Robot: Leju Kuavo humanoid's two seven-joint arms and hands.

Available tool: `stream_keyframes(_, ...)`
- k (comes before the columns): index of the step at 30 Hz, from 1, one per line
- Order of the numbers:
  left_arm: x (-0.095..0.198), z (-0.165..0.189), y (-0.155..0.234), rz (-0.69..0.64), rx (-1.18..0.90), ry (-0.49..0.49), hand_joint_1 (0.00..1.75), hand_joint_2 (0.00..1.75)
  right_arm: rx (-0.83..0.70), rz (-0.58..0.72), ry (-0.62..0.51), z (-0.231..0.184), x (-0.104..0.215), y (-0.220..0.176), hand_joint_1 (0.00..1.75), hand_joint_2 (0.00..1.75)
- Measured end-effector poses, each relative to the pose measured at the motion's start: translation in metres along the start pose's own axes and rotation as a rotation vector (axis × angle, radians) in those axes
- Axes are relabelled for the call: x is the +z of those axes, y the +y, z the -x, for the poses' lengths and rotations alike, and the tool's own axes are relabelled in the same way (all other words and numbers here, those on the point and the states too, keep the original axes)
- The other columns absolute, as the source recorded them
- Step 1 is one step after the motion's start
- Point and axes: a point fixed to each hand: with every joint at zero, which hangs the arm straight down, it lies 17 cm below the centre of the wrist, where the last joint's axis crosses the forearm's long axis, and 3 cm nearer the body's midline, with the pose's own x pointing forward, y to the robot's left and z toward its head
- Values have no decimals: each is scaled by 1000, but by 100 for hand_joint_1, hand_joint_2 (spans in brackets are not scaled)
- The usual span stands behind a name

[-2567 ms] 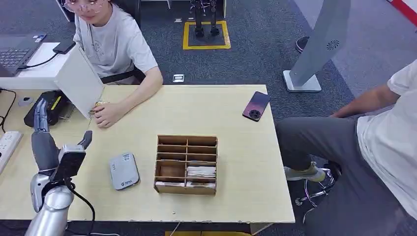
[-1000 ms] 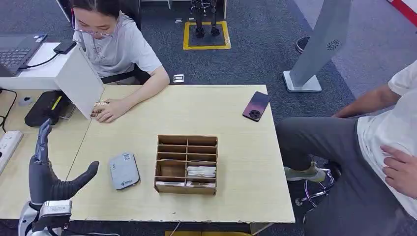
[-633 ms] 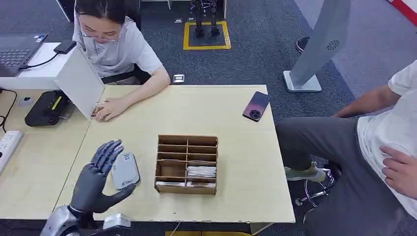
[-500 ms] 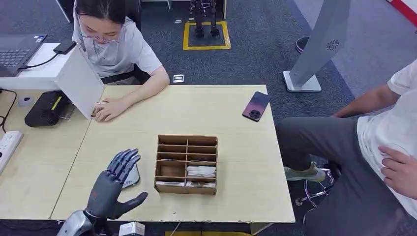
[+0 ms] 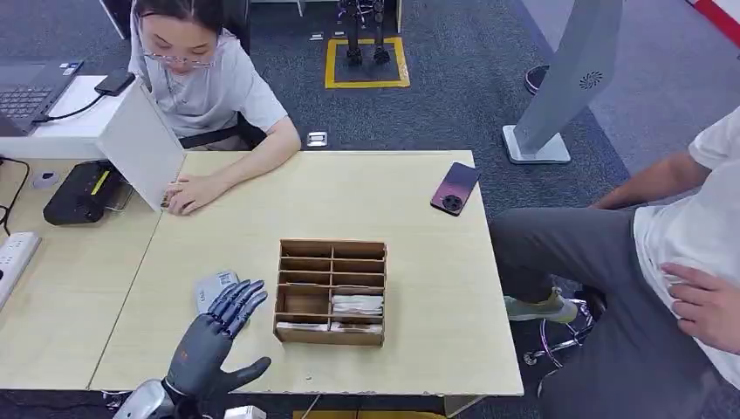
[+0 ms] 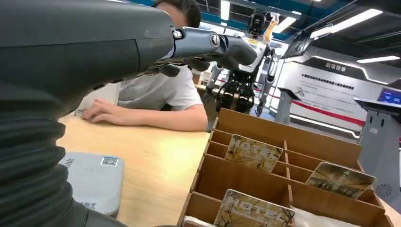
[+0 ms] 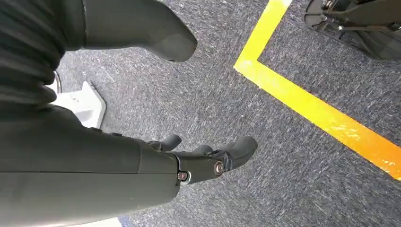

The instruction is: Pass the card to the sensor for recognition and then transmit it.

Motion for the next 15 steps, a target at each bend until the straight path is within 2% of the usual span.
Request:
stream_keyframes(8, 1, 4, -3, 9, -12, 10, 0, 175, -4, 1, 1, 0, 0, 0, 0, 175)
stream_keyframes(15, -1, 22, 2, 1, -215, 53, 0, 175, -12, -2, 4, 0, 0, 1, 0, 175)
